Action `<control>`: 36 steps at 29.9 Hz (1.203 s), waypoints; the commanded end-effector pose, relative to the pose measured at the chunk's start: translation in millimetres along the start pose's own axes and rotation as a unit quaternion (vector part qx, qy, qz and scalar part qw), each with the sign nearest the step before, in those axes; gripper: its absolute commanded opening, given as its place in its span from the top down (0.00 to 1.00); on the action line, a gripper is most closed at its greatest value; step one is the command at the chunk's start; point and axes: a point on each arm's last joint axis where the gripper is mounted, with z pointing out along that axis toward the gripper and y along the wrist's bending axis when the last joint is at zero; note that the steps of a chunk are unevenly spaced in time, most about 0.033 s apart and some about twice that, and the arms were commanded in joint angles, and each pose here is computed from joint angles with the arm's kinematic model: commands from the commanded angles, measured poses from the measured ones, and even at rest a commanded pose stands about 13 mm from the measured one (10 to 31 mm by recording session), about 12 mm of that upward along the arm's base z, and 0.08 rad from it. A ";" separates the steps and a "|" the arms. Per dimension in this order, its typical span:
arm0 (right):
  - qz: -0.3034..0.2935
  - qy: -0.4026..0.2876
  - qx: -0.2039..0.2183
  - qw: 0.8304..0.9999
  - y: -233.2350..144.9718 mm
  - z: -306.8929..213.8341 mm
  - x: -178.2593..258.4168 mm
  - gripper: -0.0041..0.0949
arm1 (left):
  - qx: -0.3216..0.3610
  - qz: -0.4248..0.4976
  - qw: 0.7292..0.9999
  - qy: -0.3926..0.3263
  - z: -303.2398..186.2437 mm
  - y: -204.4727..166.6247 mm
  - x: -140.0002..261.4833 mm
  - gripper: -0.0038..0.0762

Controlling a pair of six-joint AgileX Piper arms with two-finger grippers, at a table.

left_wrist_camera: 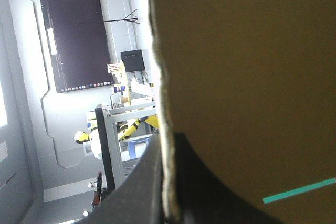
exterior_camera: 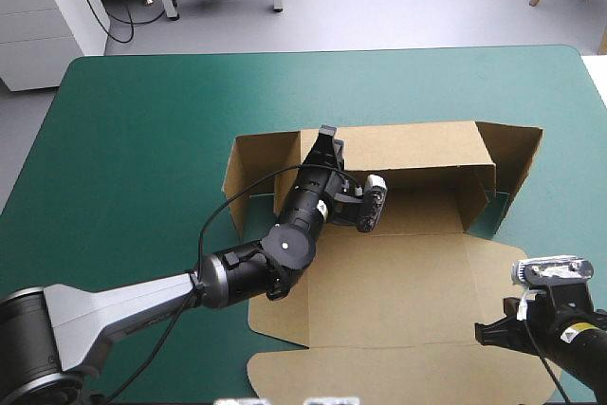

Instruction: Fold the box

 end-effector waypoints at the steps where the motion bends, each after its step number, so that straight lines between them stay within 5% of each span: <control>1: -0.006 -0.033 0.006 0.999 -0.5 -4.8 -9.2 0.97 | -0.030 -0.023 0.999 -0.006 -11.7 15.8 -0.3 0.96; 6: -0.006 -0.033 0.006 0.999 -0.5 -4.8 -9.2 0.84 | -0.041 -0.031 0.998 0.019 -11.9 17.7 4.3 0.96; 14: -0.006 -0.034 0.006 0.999 -0.5 -4.8 -9.3 0.34 | -0.040 -0.036 0.998 0.015 -11.9 17.5 3.7 0.96; 26: 0.055 -0.087 -0.002 0.995 -2.4 -18.9 -50.7 0.35 | -0.040 -0.046 0.998 0.015 -11.9 17.5 3.7 0.96; 36: 0.051 -0.138 0.029 0.989 -28.7 -34.8 -195.6 0.35 | -0.059 -0.101 0.992 0.049 -12.7 20.0 10.6 0.96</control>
